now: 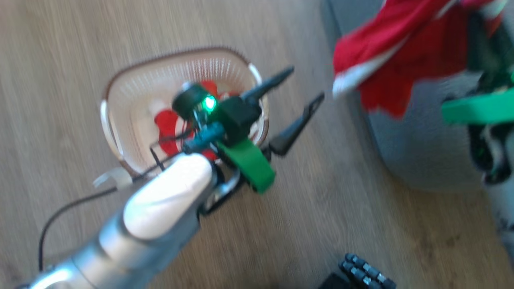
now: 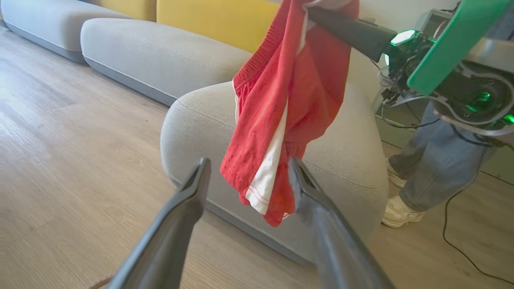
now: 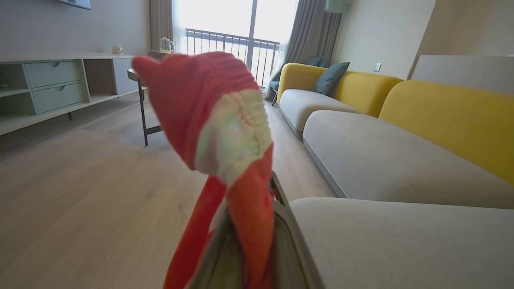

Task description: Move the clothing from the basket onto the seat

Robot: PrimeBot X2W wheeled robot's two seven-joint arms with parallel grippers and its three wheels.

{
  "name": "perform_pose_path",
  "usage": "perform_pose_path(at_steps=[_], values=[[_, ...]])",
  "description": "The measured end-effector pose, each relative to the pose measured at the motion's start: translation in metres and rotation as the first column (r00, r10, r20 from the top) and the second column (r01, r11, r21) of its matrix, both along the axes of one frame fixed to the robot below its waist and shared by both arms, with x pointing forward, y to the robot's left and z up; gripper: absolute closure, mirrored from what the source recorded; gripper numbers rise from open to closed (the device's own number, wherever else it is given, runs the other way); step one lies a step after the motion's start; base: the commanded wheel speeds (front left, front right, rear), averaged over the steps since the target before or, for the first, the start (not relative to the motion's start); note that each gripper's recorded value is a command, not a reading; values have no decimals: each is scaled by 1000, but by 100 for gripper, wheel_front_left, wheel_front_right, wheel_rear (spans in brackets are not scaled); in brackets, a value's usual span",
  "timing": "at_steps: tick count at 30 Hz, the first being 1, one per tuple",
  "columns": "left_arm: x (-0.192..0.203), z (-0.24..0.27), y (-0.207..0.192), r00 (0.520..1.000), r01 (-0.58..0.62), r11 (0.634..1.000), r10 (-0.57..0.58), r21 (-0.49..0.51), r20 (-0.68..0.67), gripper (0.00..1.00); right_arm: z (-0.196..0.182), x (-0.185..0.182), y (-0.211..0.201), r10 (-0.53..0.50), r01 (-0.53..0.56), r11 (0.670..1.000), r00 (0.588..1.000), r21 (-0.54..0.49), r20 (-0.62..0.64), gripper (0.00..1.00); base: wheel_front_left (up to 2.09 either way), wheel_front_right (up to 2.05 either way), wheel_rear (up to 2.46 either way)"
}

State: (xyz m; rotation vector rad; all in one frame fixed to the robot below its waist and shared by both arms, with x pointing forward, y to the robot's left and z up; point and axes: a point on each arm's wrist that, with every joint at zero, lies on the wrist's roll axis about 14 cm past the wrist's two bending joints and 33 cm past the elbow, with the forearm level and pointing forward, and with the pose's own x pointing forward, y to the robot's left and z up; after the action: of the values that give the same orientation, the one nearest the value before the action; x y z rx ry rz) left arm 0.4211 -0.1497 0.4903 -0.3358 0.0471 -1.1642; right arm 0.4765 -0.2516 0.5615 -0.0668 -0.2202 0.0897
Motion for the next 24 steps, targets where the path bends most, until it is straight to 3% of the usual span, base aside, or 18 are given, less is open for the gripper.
perform_pose_path(at_steps=[9, 16, 21, 24], values=[[58, -70, 13, 995, -49, 999, 50, 19, -83, 0, -13, 97, -36, -64, 64, 998, 997, 13, 39, 100, 0, 0, 0], [67, -123, 26, 981, -77, 996, 84, 47, -174, 0, 20, 162, -99, -198, 193, 978, 978, 78, 61, 100, 0, 0, 0], [71, -137, 40, 970, -122, 991, 132, 61, -203, 0, 61, 168, -170, -374, 364, 925, 922, 108, 100, 100, 0, 0, 0], [71, -144, 49, 960, -149, 986, 161, 70, -227, 0, 65, 163, -202, -465, 463, 885, 882, 52, 70, 100, 0, 0, 0]])
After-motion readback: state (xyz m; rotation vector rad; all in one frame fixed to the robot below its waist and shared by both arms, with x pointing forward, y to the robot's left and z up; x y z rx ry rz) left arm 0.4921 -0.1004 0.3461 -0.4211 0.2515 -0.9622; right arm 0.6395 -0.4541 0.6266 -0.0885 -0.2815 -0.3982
